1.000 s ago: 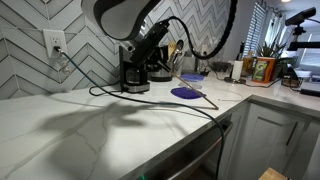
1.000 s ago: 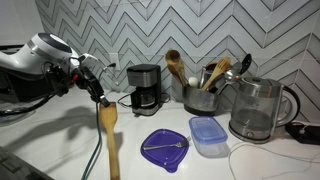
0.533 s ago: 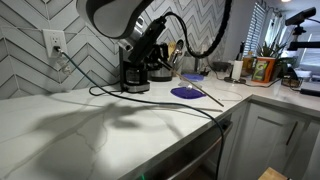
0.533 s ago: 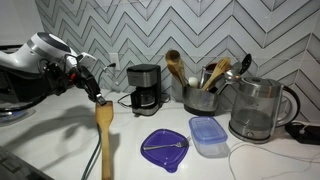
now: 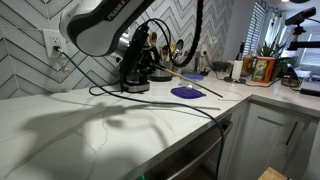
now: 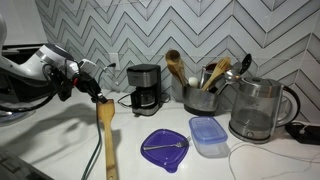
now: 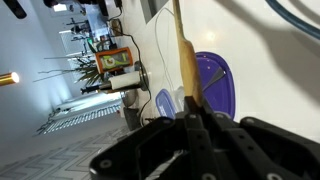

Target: Remove the wooden spatula from the silver bucket and put it on the counter

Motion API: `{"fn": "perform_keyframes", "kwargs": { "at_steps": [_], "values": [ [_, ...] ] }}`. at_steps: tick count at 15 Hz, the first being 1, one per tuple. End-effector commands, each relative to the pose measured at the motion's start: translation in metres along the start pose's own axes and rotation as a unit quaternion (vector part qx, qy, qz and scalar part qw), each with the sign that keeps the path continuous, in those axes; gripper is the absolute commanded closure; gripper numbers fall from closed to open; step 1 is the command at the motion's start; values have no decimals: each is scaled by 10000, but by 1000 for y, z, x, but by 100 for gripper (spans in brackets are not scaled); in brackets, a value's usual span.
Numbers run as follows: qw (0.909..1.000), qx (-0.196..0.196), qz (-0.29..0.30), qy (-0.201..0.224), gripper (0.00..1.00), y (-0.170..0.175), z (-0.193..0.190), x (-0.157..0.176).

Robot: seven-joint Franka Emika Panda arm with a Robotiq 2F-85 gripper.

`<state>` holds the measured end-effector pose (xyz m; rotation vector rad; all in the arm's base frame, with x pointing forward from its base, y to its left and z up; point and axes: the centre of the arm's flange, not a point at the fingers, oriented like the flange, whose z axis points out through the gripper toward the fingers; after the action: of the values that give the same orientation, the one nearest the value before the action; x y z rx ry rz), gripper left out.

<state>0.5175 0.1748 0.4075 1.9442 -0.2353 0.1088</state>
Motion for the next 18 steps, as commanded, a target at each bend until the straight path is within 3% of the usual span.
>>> {"fn": "perform_keyframes", "kwargs": {
  "at_steps": [1,10,17,18],
  "values": [
    [9997,-188,-49,140,99,-37,-9,19],
    [9992,-244,-193,249,99,-100,-1,19],
    [9977,-470,-211,434,99,-116,10,19],
    [9976,-486,-214,452,80,-117,11,20]
  ]
}}
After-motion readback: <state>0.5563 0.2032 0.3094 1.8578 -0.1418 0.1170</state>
